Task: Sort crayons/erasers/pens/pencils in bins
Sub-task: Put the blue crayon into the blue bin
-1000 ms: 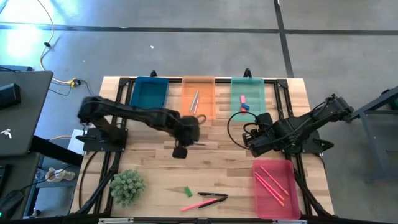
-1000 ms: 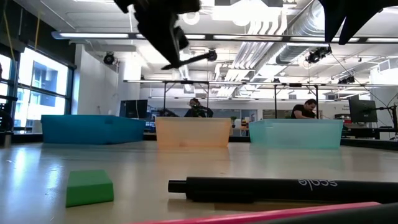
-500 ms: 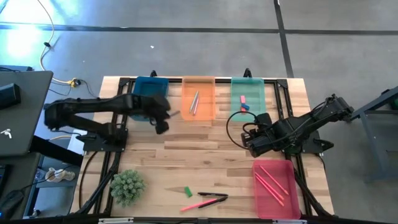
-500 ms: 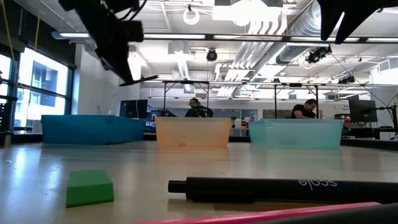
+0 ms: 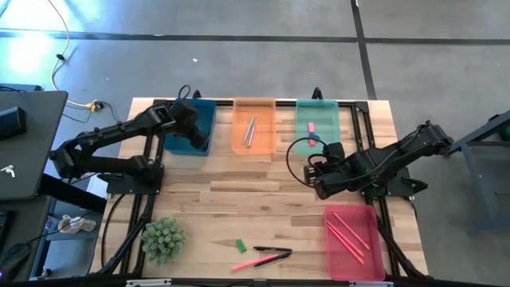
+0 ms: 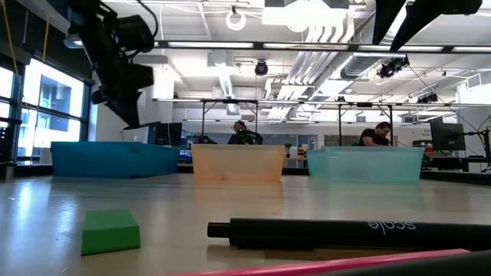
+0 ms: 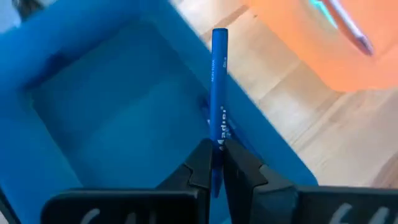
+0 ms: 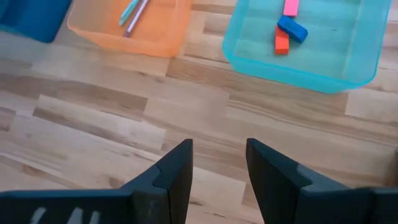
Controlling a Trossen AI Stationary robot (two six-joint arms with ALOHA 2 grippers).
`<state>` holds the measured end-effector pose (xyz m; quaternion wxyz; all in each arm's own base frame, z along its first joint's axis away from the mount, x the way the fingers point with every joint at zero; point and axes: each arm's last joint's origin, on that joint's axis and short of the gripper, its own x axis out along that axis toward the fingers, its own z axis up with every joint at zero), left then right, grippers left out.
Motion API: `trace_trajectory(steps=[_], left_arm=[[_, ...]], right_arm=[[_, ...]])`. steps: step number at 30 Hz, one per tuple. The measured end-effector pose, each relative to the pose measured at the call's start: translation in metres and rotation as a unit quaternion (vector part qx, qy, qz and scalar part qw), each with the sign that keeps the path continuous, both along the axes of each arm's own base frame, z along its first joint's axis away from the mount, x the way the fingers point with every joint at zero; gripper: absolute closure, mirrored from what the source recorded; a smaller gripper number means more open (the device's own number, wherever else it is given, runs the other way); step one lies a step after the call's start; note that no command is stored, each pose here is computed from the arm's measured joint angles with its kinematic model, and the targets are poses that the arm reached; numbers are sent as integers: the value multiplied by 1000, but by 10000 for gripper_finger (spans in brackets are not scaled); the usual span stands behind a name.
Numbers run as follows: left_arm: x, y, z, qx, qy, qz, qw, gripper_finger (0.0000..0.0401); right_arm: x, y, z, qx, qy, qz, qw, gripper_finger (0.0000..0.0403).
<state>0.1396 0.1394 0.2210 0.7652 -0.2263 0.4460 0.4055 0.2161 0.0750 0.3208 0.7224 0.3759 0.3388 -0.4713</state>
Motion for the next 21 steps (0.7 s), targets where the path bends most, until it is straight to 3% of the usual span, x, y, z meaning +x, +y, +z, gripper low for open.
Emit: trace_trajectory(steps=[10,21], left_arm=[[-17,12,-18,-54,2,48,997,389],[-6,20,-40,-96,38,42,994,389]], right_arm=[[3,-8,0,0,-2,-18,1000,261],[5,-10,0,3,-8,-23,1000,261]])
